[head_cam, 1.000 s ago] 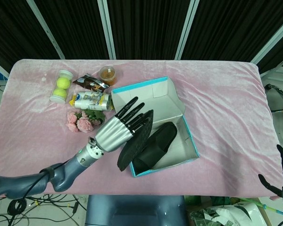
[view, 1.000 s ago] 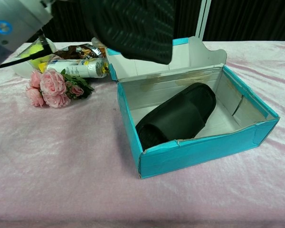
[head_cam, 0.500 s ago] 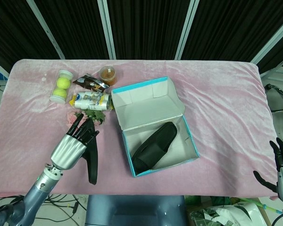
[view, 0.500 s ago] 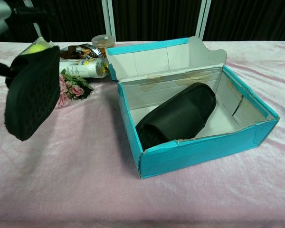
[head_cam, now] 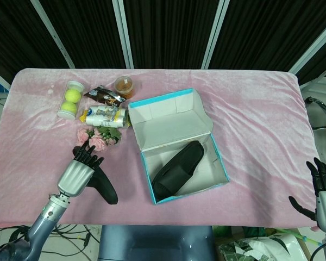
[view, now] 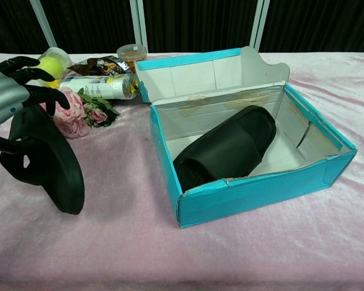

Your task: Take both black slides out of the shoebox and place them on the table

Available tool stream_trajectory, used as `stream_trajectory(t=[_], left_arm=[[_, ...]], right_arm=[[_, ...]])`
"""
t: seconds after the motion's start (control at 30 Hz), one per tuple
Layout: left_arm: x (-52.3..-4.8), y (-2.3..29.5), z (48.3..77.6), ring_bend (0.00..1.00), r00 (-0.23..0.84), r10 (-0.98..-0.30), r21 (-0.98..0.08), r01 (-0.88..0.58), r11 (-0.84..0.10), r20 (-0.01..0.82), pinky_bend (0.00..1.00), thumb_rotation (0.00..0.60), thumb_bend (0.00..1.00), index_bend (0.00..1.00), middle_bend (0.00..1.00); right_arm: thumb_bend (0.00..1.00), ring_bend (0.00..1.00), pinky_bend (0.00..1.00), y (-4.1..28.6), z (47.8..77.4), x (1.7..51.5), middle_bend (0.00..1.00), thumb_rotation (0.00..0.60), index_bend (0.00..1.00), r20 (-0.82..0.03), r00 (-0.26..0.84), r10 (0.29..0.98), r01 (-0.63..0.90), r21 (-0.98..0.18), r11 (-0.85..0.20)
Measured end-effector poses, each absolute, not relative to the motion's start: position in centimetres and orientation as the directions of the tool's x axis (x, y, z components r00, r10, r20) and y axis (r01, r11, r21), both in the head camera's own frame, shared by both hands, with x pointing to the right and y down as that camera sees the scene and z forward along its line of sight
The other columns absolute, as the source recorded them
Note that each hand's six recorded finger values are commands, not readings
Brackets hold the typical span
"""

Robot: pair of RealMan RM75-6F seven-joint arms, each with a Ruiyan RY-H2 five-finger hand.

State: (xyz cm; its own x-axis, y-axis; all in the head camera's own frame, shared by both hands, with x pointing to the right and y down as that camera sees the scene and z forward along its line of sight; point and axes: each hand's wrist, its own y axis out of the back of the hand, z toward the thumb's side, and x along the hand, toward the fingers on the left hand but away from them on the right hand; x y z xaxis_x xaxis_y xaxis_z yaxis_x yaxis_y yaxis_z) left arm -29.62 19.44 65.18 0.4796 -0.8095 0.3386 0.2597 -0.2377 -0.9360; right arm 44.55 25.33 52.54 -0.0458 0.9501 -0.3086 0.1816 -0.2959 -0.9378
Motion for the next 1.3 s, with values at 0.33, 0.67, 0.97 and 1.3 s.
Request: stream_trajectory(t=[0.33,0.67,0.97,1.3], left_arm=[[-30.2,19.7,65.8,0.0,0.417,-0.81,-0.904,0.299,-0.306,0.413,0.0,0.6,0.0,0.0,0.0],[-33.3,19.1,60.8,0.0,0.316,-0.85,-0.907,0.154,-0.393,0.422,0.0,0.6,0.0,0.0,0.0],[-38.3,18.3,56.4,0.04,0.187,-0.926,-0.944,0.04,-0.327,0.328,0.06,0.6,0.0,0.04,0.14],[-43.4,20.6,53.9,0.07,0.068,-0.973,-0.973,-0.054,-0.225,0.221,0.14,0.6,0.0,0.13,0.18]], right_arm=[[0.1,0.0,0.16,25.2,52.5,44.7,0.0,0.6,0.0,-0.315,-0.039,0.948,0.166,-0.938,-0.305],[0.0,0.0,0.16,23.0,52.0,42.7,0.0,0.6,0.0,-0.306,0.073,0.949,0.124,-0.942,-0.313],[0.1,0.0,0.16,18.9,52.3,36.0,0.05,0.6,0.05,-0.266,0.351,0.898,0.182,-0.921,-0.344],[0.11,0.0,0.16,14.7,56.5,28.2,0.06,0.6,0.07,-0.396,0.546,0.739,0.061,-0.86,-0.506]])
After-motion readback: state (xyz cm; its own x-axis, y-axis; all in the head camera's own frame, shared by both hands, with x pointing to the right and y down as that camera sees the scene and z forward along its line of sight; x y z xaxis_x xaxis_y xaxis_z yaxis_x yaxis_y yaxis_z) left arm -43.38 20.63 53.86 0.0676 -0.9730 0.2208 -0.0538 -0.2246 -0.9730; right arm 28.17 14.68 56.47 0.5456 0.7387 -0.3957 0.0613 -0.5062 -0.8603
